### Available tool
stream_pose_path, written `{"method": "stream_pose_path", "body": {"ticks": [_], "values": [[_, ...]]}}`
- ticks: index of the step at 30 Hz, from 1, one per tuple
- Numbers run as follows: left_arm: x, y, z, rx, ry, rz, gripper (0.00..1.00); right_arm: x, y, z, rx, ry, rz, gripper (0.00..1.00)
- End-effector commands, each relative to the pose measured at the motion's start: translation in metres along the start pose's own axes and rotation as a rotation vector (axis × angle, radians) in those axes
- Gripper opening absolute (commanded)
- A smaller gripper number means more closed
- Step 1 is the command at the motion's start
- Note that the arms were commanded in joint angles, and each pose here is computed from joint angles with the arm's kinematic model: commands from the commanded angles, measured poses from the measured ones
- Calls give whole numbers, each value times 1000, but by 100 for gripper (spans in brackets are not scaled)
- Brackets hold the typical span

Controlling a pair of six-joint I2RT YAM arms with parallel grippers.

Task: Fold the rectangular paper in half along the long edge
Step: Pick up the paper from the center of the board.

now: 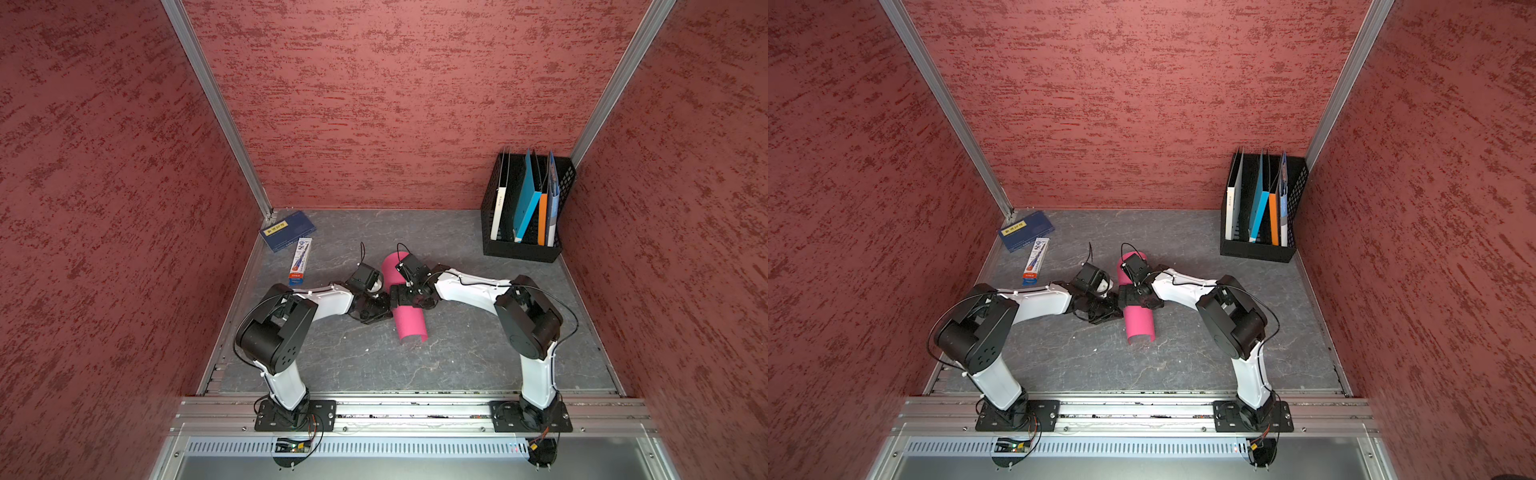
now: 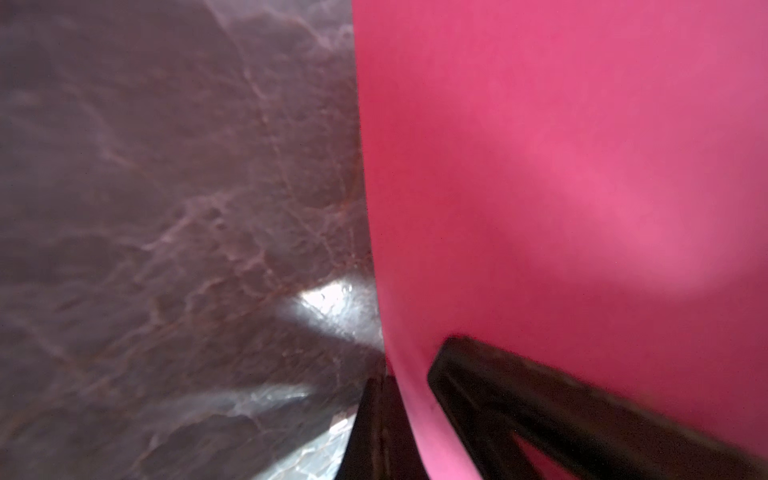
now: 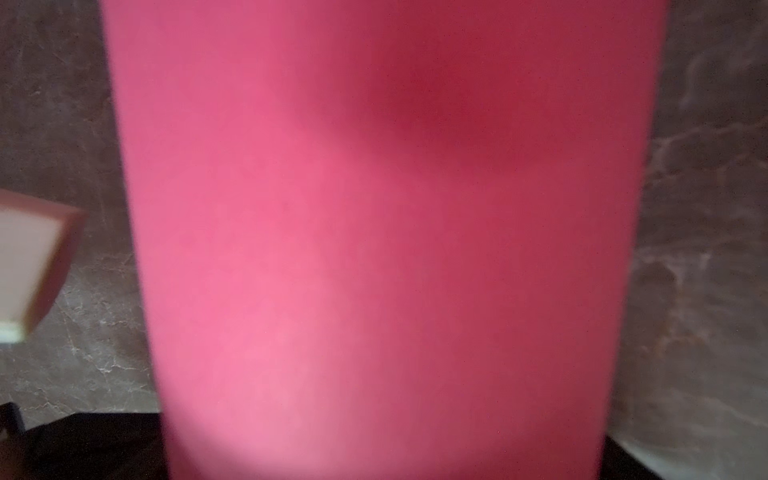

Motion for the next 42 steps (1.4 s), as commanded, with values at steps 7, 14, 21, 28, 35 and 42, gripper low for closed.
{"method": "stream_pose_path", "body": {"ticks": [7, 14, 21, 28, 35, 42], "values": [[18, 7, -5, 3, 19, 28, 0, 34, -1, -23, 19, 108, 62, 99], [19, 6, -6, 1, 16, 21, 0, 33, 1, -23, 16, 106, 75, 92], [18, 6, -6, 1, 18, 22, 0, 34, 0, -23, 21, 108, 72, 85], [20, 6, -5, -1, 15, 18, 0, 32, -1, -23, 22, 103, 69, 96], [20, 6, -7, -2, 20, 24, 0, 41, -3, -24, 28, 122, 48, 98], [22, 9, -9, -6, 22, 25, 0, 46, -7, -25, 32, 130, 1, 97]]}}
Point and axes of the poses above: each gripper's point midway between its finger pads, its own x axis out along the fingers, its own y axis along the line the jaws close on, z = x × y, the point moved 9 cm from there along -x, back along the fingers, and after that the axes turned 12 degrees about x, right-handed, at the moved point
